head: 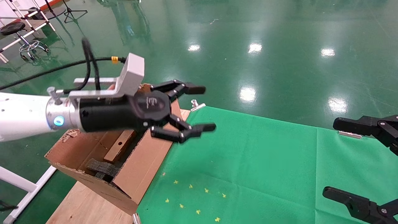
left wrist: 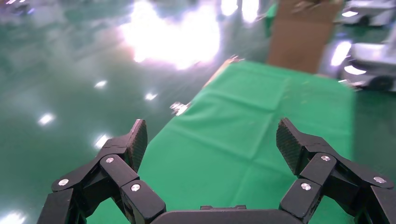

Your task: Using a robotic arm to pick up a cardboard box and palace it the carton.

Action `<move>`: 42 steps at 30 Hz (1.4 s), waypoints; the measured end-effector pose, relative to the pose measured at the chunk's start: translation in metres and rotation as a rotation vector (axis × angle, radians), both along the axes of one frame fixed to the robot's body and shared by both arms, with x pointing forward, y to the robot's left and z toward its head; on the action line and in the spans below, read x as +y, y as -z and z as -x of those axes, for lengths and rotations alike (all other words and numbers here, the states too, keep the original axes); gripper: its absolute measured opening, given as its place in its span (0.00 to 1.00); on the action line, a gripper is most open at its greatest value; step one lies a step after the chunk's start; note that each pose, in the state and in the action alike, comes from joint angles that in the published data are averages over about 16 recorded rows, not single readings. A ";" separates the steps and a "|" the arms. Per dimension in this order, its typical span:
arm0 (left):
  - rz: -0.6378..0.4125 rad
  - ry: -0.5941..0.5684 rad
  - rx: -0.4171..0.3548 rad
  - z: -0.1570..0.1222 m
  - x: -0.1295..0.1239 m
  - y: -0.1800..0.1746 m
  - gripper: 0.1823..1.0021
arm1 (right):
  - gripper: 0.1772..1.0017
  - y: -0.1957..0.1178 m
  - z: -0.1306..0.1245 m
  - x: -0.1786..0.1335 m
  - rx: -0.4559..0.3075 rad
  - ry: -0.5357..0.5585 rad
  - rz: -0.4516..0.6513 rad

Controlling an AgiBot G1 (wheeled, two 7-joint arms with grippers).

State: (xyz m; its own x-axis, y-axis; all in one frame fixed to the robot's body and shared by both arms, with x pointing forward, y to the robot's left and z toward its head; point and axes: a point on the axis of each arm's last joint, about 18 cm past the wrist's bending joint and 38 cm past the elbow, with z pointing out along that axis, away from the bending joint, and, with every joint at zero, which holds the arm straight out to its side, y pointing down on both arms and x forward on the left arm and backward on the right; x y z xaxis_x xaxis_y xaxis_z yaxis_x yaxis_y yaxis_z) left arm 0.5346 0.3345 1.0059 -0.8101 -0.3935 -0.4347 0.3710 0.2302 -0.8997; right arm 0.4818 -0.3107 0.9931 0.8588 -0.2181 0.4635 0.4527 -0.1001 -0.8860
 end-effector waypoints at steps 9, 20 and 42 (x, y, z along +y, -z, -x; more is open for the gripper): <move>0.006 0.199 -0.041 0.044 -0.027 0.010 1.00 | 1.00 0.000 0.000 0.000 0.000 0.000 0.000; 0.012 0.293 -0.059 0.067 -0.038 0.015 1.00 | 1.00 0.000 0.000 0.000 0.000 0.000 0.000; 0.010 0.262 -0.054 0.060 -0.034 0.014 1.00 | 1.00 0.000 0.000 0.000 0.000 0.000 -0.001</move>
State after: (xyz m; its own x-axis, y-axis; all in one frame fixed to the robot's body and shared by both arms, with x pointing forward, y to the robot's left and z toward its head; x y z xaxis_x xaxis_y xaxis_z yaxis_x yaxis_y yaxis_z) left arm 0.4751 0.3001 0.9921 -0.8606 -0.1779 -0.4772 0.4642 0.1115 -0.8787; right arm 0.4818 -0.3108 0.9931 0.8588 -0.2187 0.4632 0.4526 -0.0997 -0.8861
